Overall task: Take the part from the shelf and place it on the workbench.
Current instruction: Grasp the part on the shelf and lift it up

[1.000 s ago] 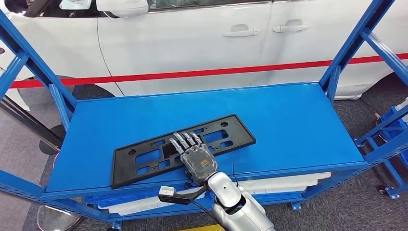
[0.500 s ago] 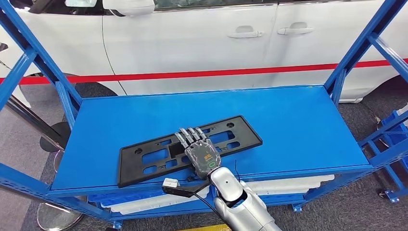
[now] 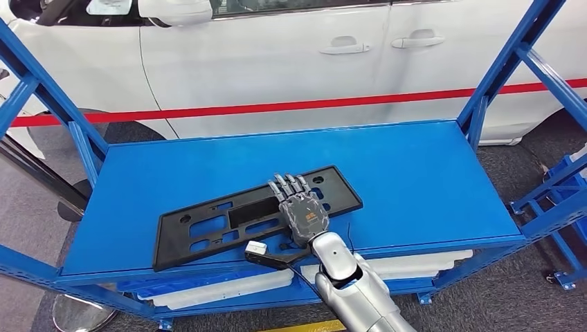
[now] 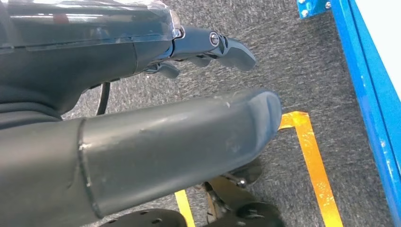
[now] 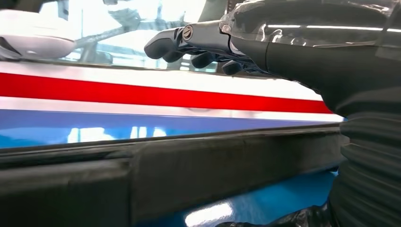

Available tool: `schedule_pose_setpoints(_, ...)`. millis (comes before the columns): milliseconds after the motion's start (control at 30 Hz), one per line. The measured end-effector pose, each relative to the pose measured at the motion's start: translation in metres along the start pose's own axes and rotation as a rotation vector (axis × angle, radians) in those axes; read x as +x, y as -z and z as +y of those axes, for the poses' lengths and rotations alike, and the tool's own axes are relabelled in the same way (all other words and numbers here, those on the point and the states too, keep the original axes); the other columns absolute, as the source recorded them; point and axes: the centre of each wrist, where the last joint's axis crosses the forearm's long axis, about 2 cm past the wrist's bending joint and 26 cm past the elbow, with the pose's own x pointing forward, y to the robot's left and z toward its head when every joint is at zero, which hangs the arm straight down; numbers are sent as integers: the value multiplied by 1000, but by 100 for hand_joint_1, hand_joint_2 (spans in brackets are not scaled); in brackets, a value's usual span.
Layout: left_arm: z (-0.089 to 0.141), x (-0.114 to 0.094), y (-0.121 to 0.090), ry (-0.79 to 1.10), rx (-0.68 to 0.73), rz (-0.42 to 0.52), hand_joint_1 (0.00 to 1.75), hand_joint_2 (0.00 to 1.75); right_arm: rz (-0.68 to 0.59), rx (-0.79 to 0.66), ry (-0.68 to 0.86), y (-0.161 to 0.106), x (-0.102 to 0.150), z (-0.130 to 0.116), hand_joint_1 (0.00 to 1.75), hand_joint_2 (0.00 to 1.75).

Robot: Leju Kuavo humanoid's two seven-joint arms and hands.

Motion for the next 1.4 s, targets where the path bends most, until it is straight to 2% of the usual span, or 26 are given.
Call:
schedule_pose_setpoints(33, 0, 0, 0, 0, 0, 0, 0, 0, 7, 5, 1, 0, -2, 0, 151, 175)
schedule_pose_setpoints(67, 1, 0, 0, 0, 1, 0, 0, 0, 14, 11, 3, 0, -3, 1, 172, 175)
schedule_pose_setpoints(433, -1, -2, -1, -2, -6, 2, 0, 0, 39, 59, 11, -10, -13, 12, 175, 175)
schedule_pose_setpoints(1000, -3, -6, -3, -4, -7, 11, 0, 0, 24, 57, 32, -10, -13, 12, 175, 175)
schedule_pose_setpoints(1067, -3, -7, -3, -8, -6, 12, 0, 0, 9, 45, 132, -9, -14, 9, 175, 175)
schedule_pose_setpoints(1167, -4, -11, -5, -25, -4, 22, 0, 0, -40, -18, 459, -5, -11, -11, 175, 175)
schedule_pose_setpoints(1300, -4, -15, -7, -62, -1, 25, 0, 0, -159, -183, 1013, 4, 2, -79, 175, 175)
schedule_pose_setpoints(1400, -4, -19, -9, -88, 2, 22, 0, 0, -268, -330, 1225, -1, 2, -126, 175, 175)
